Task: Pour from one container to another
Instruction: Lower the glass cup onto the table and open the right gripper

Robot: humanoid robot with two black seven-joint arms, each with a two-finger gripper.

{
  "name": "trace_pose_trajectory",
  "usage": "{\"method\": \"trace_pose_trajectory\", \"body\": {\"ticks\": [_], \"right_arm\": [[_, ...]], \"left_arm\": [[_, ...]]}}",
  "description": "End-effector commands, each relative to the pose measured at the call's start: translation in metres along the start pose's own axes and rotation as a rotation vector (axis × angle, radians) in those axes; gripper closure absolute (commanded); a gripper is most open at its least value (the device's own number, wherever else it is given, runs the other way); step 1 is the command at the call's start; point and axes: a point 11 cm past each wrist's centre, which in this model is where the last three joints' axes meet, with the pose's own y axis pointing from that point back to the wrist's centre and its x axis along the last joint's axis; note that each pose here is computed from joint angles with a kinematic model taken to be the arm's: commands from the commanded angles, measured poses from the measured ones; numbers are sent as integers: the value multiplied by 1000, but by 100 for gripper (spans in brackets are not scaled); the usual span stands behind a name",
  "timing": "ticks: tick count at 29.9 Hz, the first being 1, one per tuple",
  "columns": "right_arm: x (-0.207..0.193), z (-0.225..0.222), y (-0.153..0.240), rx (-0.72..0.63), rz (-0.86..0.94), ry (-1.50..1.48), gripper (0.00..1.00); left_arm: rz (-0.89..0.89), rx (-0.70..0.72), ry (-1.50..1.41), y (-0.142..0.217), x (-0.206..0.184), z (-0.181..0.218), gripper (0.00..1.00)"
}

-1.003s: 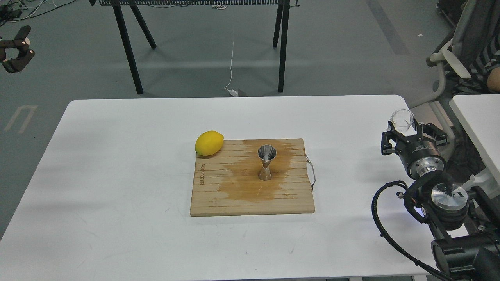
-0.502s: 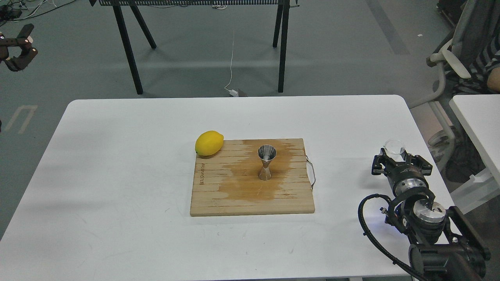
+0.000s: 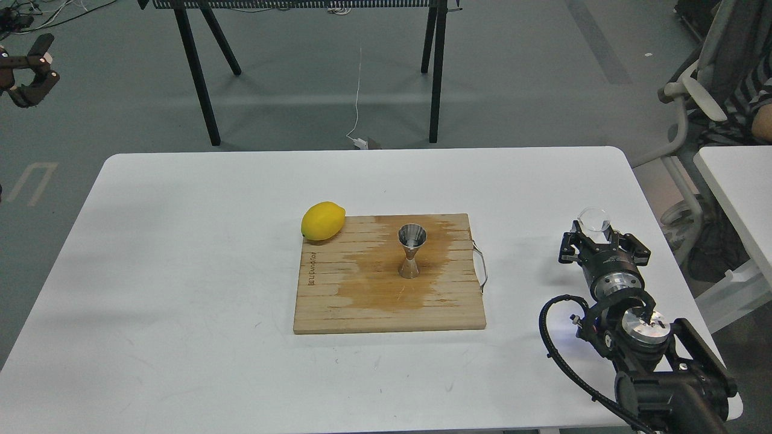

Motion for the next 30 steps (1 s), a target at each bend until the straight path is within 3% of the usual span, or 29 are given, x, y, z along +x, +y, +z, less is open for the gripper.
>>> {"method": "trace_pose_trajectory", "body": {"ticks": [1, 4, 18, 20, 21, 26, 30], "right_arm": [[6, -2, 0, 10, 22, 4, 66], [16, -5, 0, 23, 69, 11, 60], [19, 0, 1, 9, 74, 26, 51], [19, 0, 1, 10, 77, 26, 31], [19, 0, 1, 10, 77, 26, 27], [23, -1, 1, 13, 87, 27, 26], [22, -1, 1, 13, 86, 27, 16]], "left_arm": [[-1, 0, 0, 0, 0, 0, 0], [-1, 0, 0, 0, 0, 0, 0], [-1, 0, 0, 0, 0, 0, 0], [-1, 0, 0, 0, 0, 0, 0], [-1, 0, 0, 0, 0, 0, 0], [-1, 0, 0, 0, 0, 0, 0], [-2, 0, 0, 0, -1, 0, 0]]}}
